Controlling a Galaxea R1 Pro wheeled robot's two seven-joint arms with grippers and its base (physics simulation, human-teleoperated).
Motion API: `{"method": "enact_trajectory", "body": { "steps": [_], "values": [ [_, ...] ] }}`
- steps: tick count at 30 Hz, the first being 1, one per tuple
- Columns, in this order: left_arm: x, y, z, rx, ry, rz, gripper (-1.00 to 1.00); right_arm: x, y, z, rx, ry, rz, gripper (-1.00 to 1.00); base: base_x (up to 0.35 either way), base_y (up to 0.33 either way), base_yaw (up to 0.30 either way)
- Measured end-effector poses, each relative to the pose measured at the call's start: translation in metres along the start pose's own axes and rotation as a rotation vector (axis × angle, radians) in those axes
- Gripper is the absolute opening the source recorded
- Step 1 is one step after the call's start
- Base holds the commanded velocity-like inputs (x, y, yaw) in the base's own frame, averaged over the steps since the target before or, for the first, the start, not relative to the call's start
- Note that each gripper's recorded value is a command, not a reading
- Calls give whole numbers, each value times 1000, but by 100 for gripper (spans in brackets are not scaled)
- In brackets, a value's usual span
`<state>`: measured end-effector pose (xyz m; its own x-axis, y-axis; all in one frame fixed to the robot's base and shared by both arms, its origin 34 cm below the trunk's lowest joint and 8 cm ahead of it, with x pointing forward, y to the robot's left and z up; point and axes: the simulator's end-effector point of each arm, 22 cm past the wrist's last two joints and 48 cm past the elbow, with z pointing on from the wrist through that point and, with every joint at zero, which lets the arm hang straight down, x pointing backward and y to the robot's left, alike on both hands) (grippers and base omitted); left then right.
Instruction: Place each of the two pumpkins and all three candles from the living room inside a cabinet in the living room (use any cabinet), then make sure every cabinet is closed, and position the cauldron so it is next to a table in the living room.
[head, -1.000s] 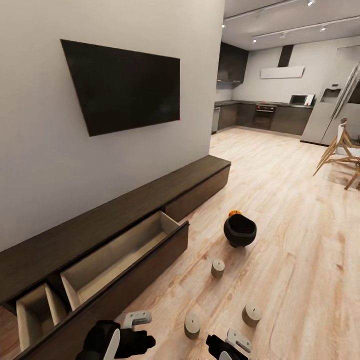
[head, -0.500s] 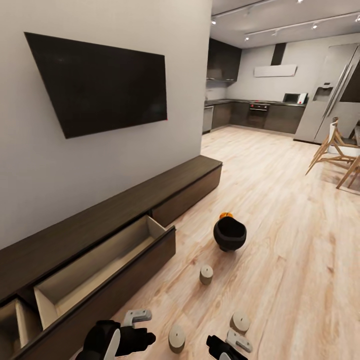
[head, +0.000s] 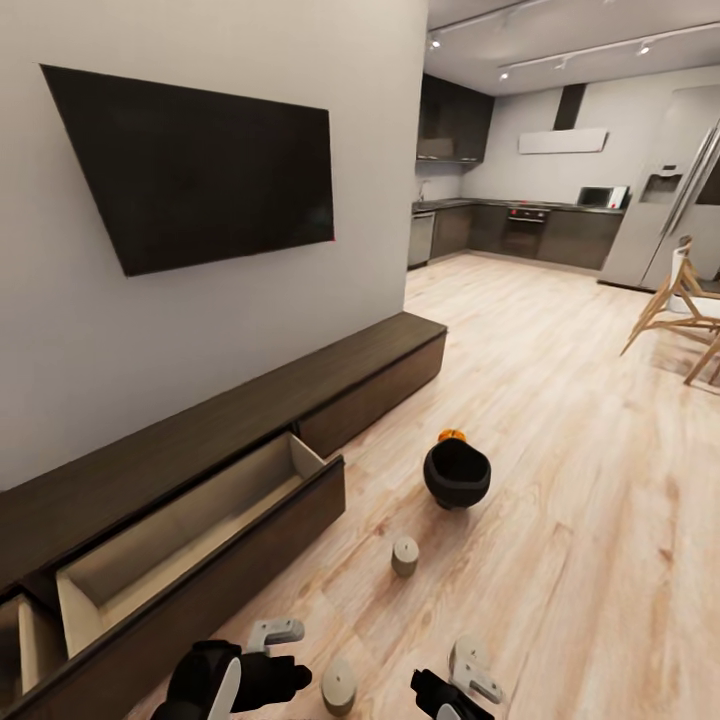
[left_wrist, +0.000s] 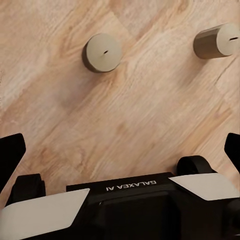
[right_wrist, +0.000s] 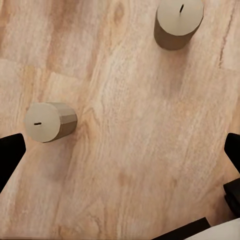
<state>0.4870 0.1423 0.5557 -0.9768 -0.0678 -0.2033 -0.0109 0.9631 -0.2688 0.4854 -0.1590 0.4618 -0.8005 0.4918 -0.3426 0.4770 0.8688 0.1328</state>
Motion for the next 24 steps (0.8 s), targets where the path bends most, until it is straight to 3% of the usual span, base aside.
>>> {"method": "enact_trajectory", "body": {
  "steps": [4, 10, 24],
  "values": [
    [0, 0, 0, 0, 0, 0, 100, 0, -1, 0, 1, 1, -1, 100, 0, -139, 226],
    [0, 0, 0, -1, 0, 1, 100, 0, -1, 0, 2, 1, 0, 100, 0, -20, 30],
    [-6, 0, -2, -2, -27, 5, 100, -2, 0, -1, -1, -5, 1, 100, 119, -131, -70]
  ]
}}
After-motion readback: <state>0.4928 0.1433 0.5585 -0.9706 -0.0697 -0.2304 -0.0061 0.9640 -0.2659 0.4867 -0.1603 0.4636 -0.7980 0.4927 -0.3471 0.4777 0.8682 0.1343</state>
